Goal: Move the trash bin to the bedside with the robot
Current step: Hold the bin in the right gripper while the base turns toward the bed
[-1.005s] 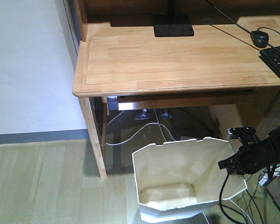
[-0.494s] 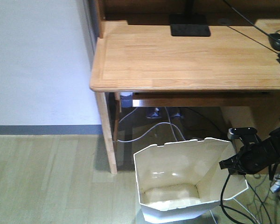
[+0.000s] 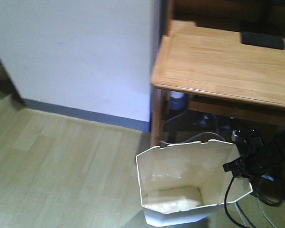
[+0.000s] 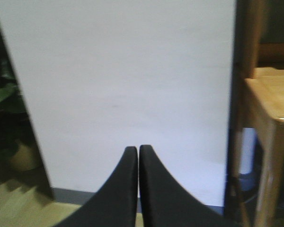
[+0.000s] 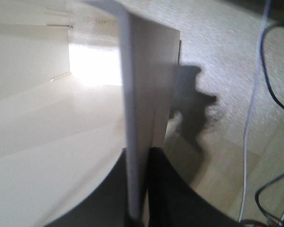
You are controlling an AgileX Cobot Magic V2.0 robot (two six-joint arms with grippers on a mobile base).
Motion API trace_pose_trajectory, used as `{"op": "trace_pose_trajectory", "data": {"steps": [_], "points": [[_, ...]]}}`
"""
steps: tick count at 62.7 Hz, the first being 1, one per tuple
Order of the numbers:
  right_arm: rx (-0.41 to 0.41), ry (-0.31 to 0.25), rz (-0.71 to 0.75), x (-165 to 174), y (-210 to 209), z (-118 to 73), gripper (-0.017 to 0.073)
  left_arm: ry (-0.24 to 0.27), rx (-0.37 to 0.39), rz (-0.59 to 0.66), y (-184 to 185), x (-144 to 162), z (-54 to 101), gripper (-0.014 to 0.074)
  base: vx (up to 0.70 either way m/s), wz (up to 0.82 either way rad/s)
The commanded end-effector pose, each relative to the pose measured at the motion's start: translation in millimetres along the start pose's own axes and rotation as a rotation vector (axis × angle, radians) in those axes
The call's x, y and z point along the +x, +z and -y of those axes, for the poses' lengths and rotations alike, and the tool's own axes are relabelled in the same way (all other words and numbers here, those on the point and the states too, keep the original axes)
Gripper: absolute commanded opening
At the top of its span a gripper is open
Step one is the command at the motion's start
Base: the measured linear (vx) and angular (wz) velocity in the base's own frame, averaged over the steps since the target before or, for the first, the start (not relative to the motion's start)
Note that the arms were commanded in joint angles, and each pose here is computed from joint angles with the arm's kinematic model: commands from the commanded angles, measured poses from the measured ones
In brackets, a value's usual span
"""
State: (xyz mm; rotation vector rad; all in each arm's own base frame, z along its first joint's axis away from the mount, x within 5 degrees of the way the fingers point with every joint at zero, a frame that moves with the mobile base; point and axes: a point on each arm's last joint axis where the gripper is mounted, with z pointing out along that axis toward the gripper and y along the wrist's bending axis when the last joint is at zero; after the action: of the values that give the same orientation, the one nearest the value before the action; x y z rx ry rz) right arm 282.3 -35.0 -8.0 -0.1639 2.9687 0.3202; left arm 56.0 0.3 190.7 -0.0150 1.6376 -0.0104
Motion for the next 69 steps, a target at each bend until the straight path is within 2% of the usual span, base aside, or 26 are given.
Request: {"op": "trace_pose_trajectory", "data": {"steps": [1, 69], "points": [[-0.123, 0.008, 0.070, -14.6, -20.2, -13.2, -0.0006, -0.009, 0.002, 0.101, -2.4, -14.7, 0.4, -0.0006, -0.04, 0.68], [-0.124, 0.008, 0.069, -14.6, -20.2, -13.3, -0.0006, -0.009, 0.002, 0.101, -2.4, -14.7, 0.4, -0.0006, 0.05, 0.50]]}}
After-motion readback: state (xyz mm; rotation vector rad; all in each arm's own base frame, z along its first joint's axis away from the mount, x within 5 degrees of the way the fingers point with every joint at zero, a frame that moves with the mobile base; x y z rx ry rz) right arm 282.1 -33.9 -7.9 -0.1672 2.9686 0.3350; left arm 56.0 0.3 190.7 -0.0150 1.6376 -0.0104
